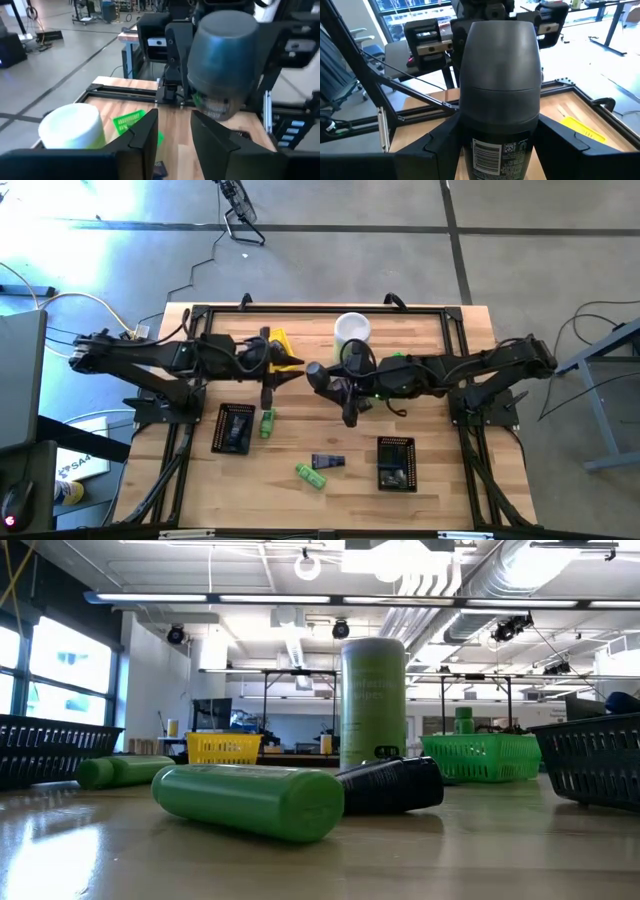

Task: Pick & Place Travel size toiletries
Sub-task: Put the deodorant into the yellow bin

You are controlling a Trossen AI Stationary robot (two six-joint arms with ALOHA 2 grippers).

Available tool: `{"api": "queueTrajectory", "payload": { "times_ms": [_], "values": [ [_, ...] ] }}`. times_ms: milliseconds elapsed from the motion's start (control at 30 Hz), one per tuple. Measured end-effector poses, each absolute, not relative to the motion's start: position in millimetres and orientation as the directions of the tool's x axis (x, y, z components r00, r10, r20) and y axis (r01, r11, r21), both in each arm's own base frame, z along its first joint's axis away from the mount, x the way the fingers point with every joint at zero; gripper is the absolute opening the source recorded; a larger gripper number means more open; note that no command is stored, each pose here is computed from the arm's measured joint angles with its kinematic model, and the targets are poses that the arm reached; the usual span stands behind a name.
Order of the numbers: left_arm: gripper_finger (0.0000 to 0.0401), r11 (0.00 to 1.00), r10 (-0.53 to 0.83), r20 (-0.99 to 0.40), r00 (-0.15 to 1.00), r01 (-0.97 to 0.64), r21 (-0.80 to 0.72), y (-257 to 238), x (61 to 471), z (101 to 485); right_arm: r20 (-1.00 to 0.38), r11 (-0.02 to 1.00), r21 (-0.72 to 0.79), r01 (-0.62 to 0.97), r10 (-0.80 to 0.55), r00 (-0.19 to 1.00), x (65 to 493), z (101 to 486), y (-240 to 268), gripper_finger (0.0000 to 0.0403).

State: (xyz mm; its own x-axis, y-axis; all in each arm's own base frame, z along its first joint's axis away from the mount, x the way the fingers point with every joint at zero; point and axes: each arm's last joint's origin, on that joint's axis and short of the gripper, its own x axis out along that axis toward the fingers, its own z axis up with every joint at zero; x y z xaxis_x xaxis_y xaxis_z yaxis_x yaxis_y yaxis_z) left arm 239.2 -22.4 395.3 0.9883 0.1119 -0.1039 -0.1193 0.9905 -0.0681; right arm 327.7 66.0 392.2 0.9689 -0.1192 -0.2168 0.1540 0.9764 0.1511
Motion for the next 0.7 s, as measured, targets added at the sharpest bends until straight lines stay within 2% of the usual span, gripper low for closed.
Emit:
{"api": "queueTrajectory", "payload": {
  "times_ms": [133, 433, 567, 700],
  "values": [
    [0.0151, 0.983, 0.108, -0.059, 0.992, -0.116, -0.144, -19, 245, 397, -0.211, 0.977, 0.15, 0.154, -0.12, 0.97, 328, 393, 66, 0.0208],
    [0.0266, 0.986, -0.037, -0.018, 0.999, 0.033, -0.161, -13, 247, 401, -0.19, 0.982, 0.135, 0.134, -0.107, 0.976, 328, 395, 67, 0.021],
    [0.0293, 0.976, -0.146, 0.026, 0.989, 0.148, -0.16, -17, 246, 406, -0.159, 0.984, 0.118, 0.136, -0.117, 0.98, 326, 400, 66, 0.021],
    [0.0301, 0.966, -0.201, 0.088, 0.976, 0.213, -0.149, -19, 246, 412, -0.113, 0.985, 0.106, 0.134, -0.122, 0.986, 320, 409, 65, 0.021]
  ]
}}
